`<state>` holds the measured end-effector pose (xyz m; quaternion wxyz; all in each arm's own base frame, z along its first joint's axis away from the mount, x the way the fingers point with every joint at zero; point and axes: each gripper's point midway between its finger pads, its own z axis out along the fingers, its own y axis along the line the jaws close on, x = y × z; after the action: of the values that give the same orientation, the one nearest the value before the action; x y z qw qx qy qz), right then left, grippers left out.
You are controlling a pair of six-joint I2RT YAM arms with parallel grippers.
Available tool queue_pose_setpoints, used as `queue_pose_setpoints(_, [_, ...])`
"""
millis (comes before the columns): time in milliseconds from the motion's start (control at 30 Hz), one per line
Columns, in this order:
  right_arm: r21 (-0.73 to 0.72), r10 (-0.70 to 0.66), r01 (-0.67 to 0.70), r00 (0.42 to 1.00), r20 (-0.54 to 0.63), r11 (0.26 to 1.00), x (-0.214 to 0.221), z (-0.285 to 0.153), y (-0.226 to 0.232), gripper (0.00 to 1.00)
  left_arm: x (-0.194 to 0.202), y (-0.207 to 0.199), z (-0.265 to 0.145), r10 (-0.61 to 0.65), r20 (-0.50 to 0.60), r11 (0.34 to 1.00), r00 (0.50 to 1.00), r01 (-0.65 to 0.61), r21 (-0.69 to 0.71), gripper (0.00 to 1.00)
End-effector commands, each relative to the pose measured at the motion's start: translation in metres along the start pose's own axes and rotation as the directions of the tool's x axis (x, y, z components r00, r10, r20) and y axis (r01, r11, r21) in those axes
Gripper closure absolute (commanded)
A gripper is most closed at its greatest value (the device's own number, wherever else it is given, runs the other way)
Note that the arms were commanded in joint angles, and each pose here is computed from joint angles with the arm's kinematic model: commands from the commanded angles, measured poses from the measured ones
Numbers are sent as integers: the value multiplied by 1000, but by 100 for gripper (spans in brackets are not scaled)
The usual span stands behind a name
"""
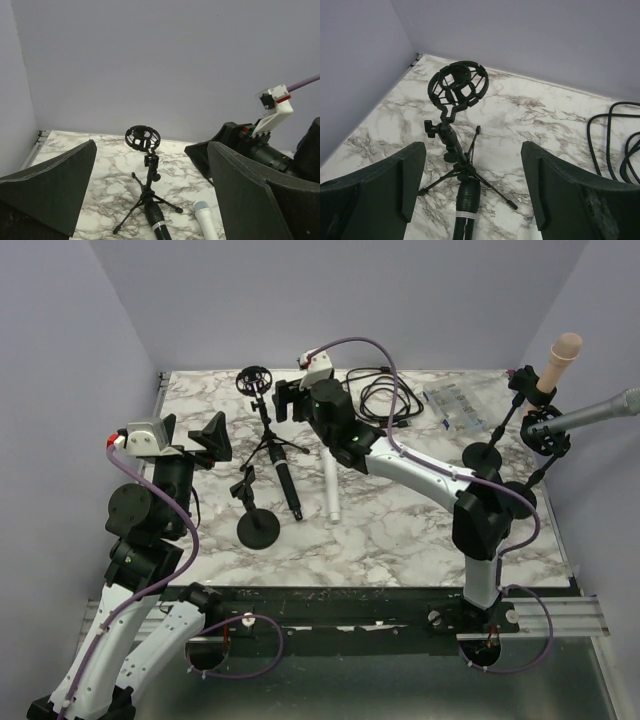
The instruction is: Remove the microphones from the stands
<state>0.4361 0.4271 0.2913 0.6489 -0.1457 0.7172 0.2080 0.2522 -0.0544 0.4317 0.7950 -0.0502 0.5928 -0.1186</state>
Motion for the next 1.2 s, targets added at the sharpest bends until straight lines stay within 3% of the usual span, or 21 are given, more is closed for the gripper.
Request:
queue_pose_setpoints(0, [46,11,-10,999,-37,999,-9,-29,-18,15,-5,-4,2,-16,18,1000,1000,15,21,5])
queue_pose_setpoints(267, [380,-46,69,996,-70,922,-7,-106,-134,12,2,-11,2,-35,-15,998,999,35,52,5])
queue_pose_setpoints(433, [603,-21,28,1000,-18,797,-21,-157,-216,10,4,-17,2,-54,-28,995,998,56,77,5])
queue_pose_setpoints(633, [789,-70,-25,994,86,613,-89,-208,-267,8,7,-20,2,-60,-39,994,997,63,86,5])
queue_pose_setpoints(900, [909,-137,-70,981,137,412,-155,-260,-312,8,7,-23,1,-68,-40,993,997,72,98,5])
queue_pose_setpoints(1167, [968,-163,-67,981,108,241,-172,-300,-352,7,11,-29,2,-79,-56,989,995,85,117,5])
